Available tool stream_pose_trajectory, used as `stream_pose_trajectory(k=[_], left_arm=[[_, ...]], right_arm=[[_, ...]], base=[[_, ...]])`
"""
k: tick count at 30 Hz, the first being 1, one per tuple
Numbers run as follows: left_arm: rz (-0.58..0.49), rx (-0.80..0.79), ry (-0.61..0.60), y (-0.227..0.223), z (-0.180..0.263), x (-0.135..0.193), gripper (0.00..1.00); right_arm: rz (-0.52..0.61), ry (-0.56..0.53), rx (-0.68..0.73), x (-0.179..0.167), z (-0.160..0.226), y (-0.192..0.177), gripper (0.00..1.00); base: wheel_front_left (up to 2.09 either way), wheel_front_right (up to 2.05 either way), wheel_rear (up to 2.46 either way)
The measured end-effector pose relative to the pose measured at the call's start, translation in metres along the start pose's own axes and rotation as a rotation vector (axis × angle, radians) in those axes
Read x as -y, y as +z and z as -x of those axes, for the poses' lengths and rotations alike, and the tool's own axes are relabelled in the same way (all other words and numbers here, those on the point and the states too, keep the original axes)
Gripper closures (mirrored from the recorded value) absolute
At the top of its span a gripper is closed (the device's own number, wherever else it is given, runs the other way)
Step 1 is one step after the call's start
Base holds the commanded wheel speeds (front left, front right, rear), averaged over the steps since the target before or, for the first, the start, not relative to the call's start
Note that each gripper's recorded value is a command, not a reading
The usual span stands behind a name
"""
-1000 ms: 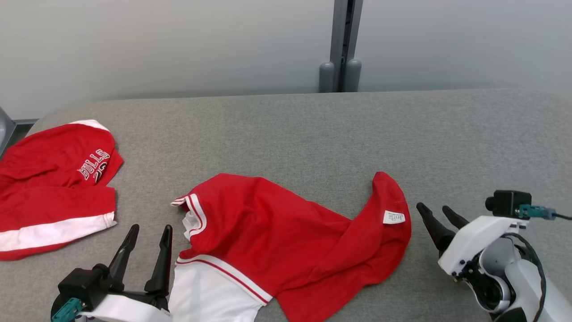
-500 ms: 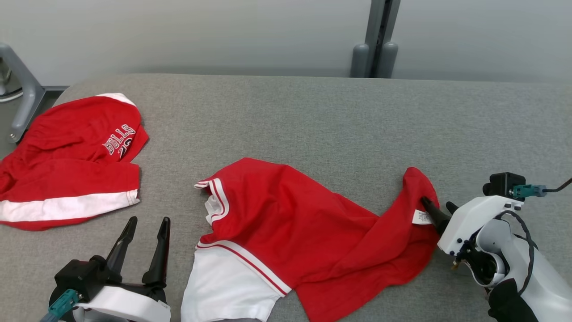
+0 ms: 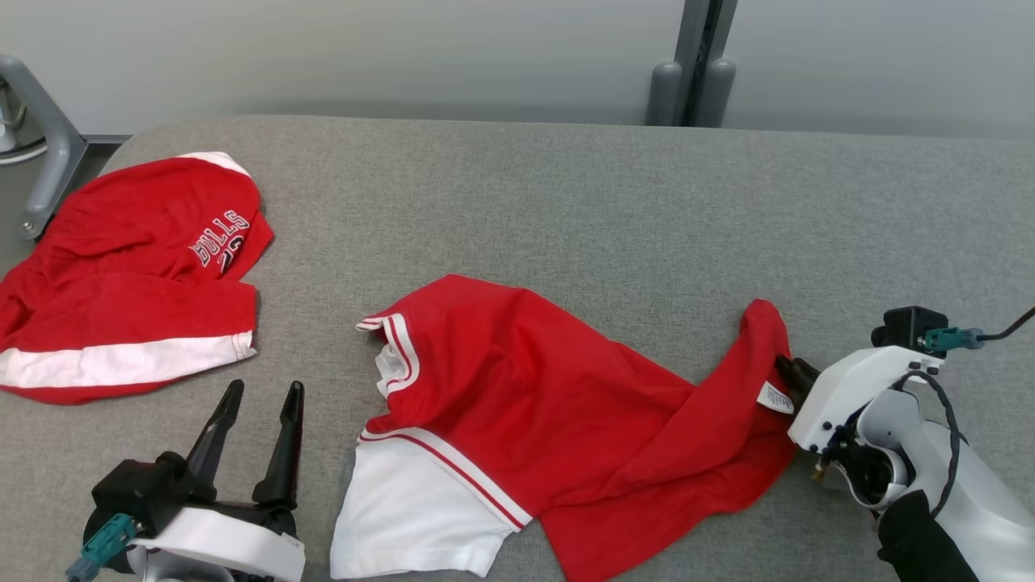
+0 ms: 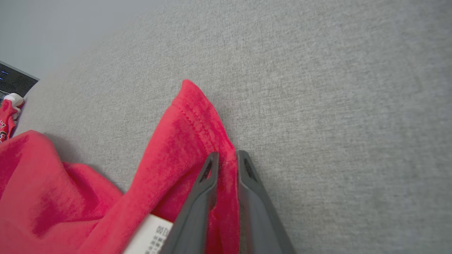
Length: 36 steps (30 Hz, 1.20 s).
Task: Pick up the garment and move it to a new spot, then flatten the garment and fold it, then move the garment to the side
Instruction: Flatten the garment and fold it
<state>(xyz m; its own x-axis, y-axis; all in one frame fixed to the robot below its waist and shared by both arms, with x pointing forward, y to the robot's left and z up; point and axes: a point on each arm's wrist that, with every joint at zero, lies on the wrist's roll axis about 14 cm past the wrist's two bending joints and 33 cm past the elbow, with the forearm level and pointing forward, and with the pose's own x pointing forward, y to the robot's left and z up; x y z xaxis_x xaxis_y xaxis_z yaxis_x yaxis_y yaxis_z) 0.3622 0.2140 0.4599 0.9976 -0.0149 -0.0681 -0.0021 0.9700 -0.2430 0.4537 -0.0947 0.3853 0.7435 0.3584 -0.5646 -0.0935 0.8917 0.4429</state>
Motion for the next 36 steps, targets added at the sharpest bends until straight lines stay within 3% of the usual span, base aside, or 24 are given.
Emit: stream_pose_trajectory(k=[1,2,9,17,28,36], left_arm=[[0.000,-0.001,0.001,0.000,0.000,0.000,0.00],[0.000,-0.002,0.001,-0.001,0.000,0.000,0.00],[0.000,0.006,-0.008,0.002,-0.001,0.003,0.00],[-0.001,0.017,-0.031,0.004,0.003,0.013,0.00],[0.002,0.017,-0.089,0.003,0.003,0.034,0.00],[-0.005,0.016,-0.111,0.003,0.000,0.041,0.00]], right_arm=[[0.001,0.001,0.001,0.000,-0.001,0.000,0.95],[0.002,0.002,0.002,-0.001,-0.001,0.000,1.00],[0.023,0.018,0.076,-0.006,0.004,0.015,1.00],[-0.023,0.112,0.117,-0.026,0.029,0.014,1.00],[-0.095,0.144,0.151,0.000,0.086,0.015,1.00],[-0.197,0.082,0.031,0.038,0.129,-0.032,1.00]], base=[[0.00,0.00,0.00],[0.00,0.00,0.00],[0.00,0.00,0.00],[0.00,0.00,0.00],[0.00,0.00,0.00],[0.00,0.00,0.00]])
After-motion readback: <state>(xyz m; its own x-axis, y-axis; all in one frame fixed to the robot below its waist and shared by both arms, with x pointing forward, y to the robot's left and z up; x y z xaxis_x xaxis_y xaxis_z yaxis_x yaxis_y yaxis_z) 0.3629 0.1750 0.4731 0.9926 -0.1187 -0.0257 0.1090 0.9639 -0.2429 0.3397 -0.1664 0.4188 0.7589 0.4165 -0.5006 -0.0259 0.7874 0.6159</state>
